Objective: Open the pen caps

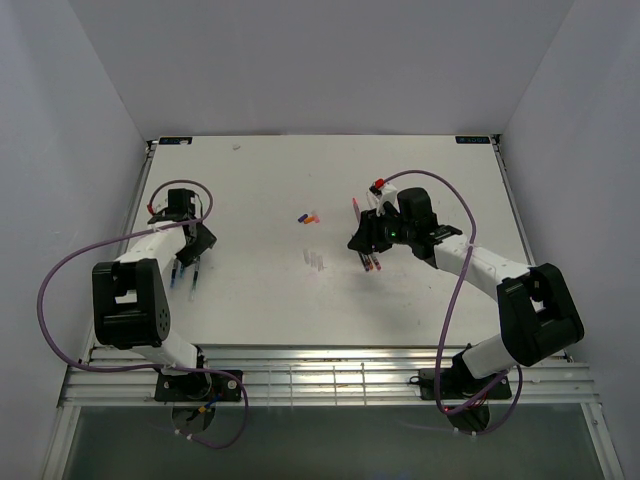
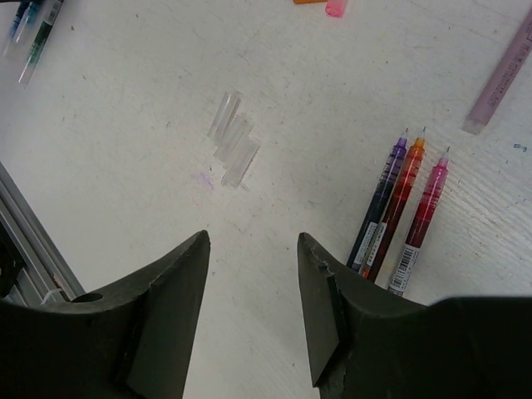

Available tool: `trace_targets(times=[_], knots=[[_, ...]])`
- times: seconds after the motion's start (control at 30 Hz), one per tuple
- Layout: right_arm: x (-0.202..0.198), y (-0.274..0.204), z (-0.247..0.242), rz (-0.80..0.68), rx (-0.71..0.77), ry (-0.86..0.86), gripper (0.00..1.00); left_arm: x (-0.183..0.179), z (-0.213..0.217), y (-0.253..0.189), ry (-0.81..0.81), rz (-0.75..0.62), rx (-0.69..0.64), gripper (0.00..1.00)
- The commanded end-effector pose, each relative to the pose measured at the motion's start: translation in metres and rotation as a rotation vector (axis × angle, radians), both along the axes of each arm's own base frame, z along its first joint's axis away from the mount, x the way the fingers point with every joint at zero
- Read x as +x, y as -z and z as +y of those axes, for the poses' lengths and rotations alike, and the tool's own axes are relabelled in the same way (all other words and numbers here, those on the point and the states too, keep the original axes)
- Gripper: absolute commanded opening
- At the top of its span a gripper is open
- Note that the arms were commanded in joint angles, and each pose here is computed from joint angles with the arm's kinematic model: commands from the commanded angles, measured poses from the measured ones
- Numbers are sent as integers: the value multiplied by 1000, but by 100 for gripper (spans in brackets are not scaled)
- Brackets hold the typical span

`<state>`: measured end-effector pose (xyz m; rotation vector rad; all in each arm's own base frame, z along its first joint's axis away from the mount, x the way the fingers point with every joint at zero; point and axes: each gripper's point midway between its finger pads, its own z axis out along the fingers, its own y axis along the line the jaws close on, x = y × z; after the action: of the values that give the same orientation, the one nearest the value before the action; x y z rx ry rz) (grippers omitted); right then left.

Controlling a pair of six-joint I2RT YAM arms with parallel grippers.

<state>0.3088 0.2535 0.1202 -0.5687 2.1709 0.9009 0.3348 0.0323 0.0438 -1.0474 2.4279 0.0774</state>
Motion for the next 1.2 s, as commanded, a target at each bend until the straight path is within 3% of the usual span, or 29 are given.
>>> trace_targets(times=[0.0,0.23,0.57,1.17], knots=[[2,-7,3,-46,15,-9,53,11,13,-22,37,-47,80,65],[0,-3,4,-40,16,-17,53,4,18,-16,157,-69,155,65],[-2,-3,4,-45,18,-21,53,-1,26,-31,262,-199,257,65],[-4,-3,2,-49,17,-19,53,-16,18,10,283,-138,204,59]])
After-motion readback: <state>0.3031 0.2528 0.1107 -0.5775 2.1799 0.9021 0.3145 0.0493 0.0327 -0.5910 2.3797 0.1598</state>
